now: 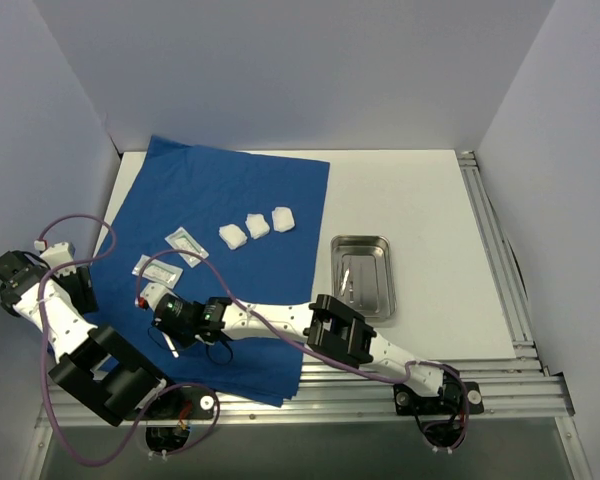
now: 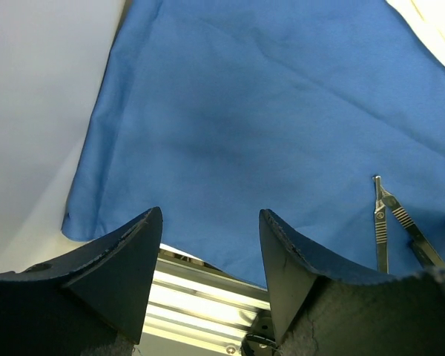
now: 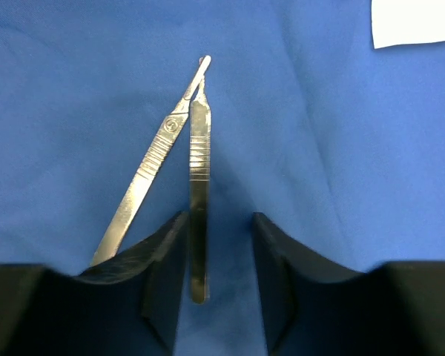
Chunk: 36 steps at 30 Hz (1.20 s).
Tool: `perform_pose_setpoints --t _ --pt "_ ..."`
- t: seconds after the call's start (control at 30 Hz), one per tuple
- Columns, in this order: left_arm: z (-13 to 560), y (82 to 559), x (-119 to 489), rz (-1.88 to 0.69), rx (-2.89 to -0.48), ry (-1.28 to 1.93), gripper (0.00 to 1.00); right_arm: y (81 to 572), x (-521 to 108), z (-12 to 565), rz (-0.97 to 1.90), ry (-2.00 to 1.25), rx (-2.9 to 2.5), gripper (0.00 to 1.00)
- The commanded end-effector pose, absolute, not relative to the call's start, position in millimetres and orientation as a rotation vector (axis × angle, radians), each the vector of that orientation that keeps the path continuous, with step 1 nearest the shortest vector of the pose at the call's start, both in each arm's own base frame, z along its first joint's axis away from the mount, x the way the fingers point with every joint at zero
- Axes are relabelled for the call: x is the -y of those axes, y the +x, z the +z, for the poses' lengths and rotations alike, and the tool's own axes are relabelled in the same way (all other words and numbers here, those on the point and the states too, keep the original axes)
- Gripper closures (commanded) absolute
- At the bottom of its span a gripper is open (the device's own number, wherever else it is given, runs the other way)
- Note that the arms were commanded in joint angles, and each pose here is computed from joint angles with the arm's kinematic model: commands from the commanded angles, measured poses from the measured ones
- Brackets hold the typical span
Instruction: Prepare the surgical pack
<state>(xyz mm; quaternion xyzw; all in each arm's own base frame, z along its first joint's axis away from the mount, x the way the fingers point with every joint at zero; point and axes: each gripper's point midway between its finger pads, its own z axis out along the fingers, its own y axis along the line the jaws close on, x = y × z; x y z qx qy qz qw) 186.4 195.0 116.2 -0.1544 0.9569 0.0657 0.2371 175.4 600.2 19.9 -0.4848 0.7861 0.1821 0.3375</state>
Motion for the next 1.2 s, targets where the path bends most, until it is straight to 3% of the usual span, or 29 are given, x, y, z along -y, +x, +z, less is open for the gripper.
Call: perform_pose_setpoints --t 0.0,0.33,0.67,0.9,1.13,1.17 --pt "129.6 194.7 -195.0 0.184 -2.557 -0.374 0.35 176.2 -575.1 -12.2 0.334 -1.301 -2.122 0.67" --pt "130.1 196.5 -192.3 0.147 -2.559 -0.388 0.35 176.2 -573.4 -6.9 0.348 -1.27 -2.123 1.0" --pt "140.9 201.5 -185.2 0.097 -2.54 -0.371 0.35 190.4 -588.2 92.0 0.575 -1.035 -2.025 1.0" --pt "150.3 207.6 -181.2 0.05 -2.521 -0.373 0.35 213.2 -567.2 120.9 0.619 -0.907 -2.013 1.0" --pt "154.8 213.7 -172.5 0.004 -2.509 -0.348 0.35 269.1 -481.1 135.6 0.474 -0.608 -2.094 1.0" --pt "154.7 215.5 -171.0 -0.004 -2.509 -0.345 0.35 275.9 -461.7 161.1 0.471 -0.532 -2.069 1.0"
